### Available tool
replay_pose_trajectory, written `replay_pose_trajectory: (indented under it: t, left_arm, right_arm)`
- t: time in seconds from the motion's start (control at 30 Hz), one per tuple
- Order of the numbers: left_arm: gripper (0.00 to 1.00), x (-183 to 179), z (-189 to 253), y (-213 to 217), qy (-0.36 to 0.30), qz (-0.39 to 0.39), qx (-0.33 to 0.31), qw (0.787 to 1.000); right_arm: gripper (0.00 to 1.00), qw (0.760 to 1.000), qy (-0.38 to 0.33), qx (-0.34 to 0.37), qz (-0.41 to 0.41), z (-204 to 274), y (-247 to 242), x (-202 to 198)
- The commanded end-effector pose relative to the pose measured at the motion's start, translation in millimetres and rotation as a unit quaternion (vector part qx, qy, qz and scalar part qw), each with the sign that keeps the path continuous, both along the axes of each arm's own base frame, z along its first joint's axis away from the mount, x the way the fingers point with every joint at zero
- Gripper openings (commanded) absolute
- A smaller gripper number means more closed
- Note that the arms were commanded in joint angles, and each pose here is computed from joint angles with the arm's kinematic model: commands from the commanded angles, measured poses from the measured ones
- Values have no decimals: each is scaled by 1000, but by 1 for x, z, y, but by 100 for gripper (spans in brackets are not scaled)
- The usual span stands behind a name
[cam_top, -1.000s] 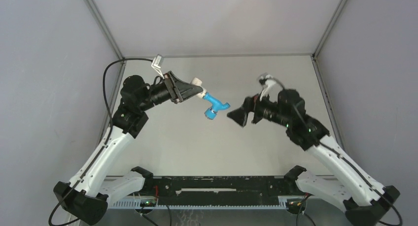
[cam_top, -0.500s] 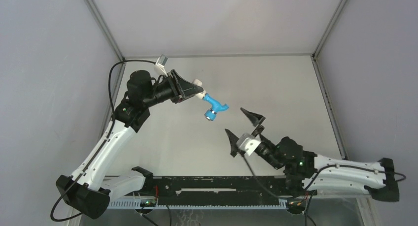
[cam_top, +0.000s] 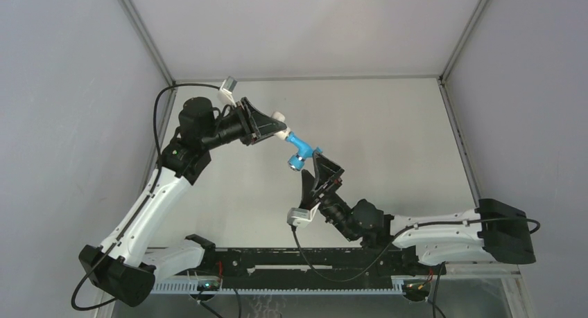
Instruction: Install the water faucets
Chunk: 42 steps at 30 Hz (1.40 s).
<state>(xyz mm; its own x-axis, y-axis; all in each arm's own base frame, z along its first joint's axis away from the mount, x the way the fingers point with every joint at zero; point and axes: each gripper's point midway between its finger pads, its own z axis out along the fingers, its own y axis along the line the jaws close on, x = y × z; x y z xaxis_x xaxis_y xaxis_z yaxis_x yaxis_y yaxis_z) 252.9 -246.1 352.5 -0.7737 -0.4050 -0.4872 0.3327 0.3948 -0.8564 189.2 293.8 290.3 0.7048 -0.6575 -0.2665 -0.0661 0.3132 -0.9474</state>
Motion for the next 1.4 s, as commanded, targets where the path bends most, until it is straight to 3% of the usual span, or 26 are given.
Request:
replay_pose_trajectory:
  t: [0.0,0.2,0.47,0.53,0.63,0.7,0.77,0.9,1.1,1.27,1.3,1.37]
  left_arm:
    - [0,-8,43,-2,-47,-20,-31,998]
    - [0,-11,41,-4,-46,-34,-30,998]
    - [0,-12,39,-5,-48,-43,-27,998]
    - [0,-14,40,-6,-57,-50,-25,997]
    - [0,-18,43,-8,-75,-68,-28,995]
    - [0,-18,44,-8,-88,-68,-31,993]
    - [0,-17,45,-8,-99,-67,-38,992]
    - [0,-19,49,-10,-126,-73,-58,988]
    - [0,-24,57,-9,-194,-79,-77,975]
    - [0,-36,62,-7,-270,-89,-84,955]
    - [0,-39,63,-6,-285,-87,-84,951]
    - [0,-45,63,-4,-314,-88,-85,941]
  right_arm:
    - [97,998,-52,20,-24,27,1,11]
    - [83,997,-58,26,-35,24,8,30]
    - [44,994,-47,92,-31,44,7,32]
    - [37,993,-5,119,-13,48,7,30]
    - [26,974,132,171,66,50,16,18]
    - [19,931,239,241,133,63,16,8]
    - [19,886,306,303,173,74,11,4]
    - [19,809,408,341,251,83,10,-12]
    - [16,632,586,359,357,93,10,-35]
    - [16,480,705,349,387,94,7,-39]
    - [16,435,739,341,385,94,6,-42]
    - [16,374,784,324,374,91,6,-40]
